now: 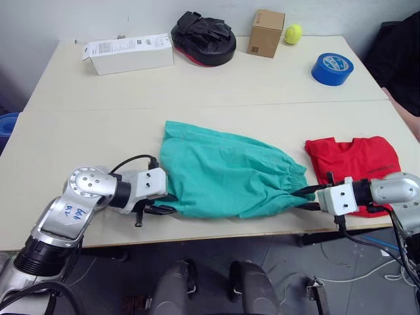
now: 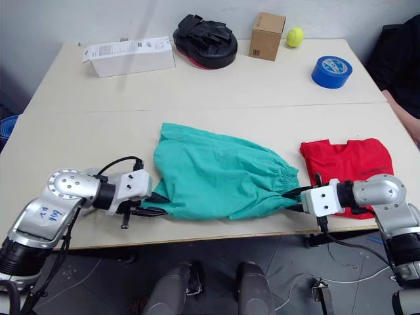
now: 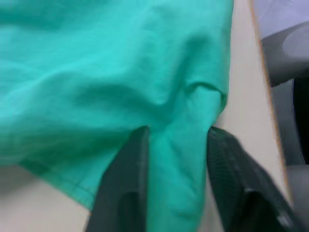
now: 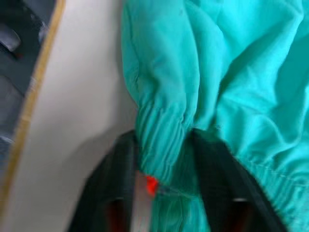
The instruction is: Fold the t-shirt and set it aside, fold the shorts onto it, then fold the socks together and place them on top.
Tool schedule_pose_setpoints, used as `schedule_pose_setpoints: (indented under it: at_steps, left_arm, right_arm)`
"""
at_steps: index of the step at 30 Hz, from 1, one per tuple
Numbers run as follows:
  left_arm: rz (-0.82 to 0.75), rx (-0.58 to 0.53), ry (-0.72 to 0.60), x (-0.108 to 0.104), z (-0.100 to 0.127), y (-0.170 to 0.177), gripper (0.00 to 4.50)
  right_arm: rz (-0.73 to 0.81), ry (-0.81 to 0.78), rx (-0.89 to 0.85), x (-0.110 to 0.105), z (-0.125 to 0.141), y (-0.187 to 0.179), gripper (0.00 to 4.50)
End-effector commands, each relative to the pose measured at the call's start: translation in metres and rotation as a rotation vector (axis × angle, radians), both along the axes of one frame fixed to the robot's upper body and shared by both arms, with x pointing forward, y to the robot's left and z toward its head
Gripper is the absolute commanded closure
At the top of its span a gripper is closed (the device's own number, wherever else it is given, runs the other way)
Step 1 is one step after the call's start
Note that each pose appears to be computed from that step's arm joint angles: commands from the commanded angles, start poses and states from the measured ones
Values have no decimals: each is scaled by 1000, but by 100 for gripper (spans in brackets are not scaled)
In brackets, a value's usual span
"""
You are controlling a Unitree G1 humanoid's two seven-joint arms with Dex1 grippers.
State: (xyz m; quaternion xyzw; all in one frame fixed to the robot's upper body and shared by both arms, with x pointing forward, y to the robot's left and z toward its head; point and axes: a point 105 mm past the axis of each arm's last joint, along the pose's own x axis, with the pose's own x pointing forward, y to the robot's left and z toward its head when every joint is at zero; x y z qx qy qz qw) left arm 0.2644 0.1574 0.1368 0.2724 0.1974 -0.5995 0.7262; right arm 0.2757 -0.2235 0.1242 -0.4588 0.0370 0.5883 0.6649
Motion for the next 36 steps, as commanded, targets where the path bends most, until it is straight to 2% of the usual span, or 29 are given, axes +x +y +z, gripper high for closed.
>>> schedule_pose_setpoints:
  at_steps: [1,4,6,9,11,14,18,23,24,25,31,36]
  left_arm:
    - [-19,-113,26,-12,39,9,166]
    - [63,-266,10,7,75,7,67]
    - [102,-344,2,21,90,0,6]
    - [124,-390,-34,46,92,-21,2]
    - [129,-385,-61,61,82,-38,44]
    - [79,-314,-87,68,55,-59,130]
    - [26,-252,-78,70,25,-75,262]
    - [25,-188,-78,72,-3,-80,430]
    - [30,-168,-78,72,-9,-79,450]
    - [29,-142,-79,71,-17,-79,450]
    - [104,-76,-59,76,-42,-71,450]
    - [129,-69,-69,79,-43,-61,450]
  right_arm:
    - [-85,-30,122,-2,41,-2,151]
    - [-178,-6,300,4,72,10,45]
    - [-224,16,394,8,85,19,0]
    - [-268,55,483,14,87,41,0]
    - [-288,84,511,17,81,55,0]
    - [-340,128,544,25,67,71,61]
    - [-383,160,543,30,46,85,203]
    - [-384,201,466,25,12,98,381]
    - [-402,208,453,25,5,98,414]
    - [-425,210,437,27,-2,97,447]
    - [-552,217,409,34,-21,81,447]
    - [-619,229,473,35,-6,49,447]
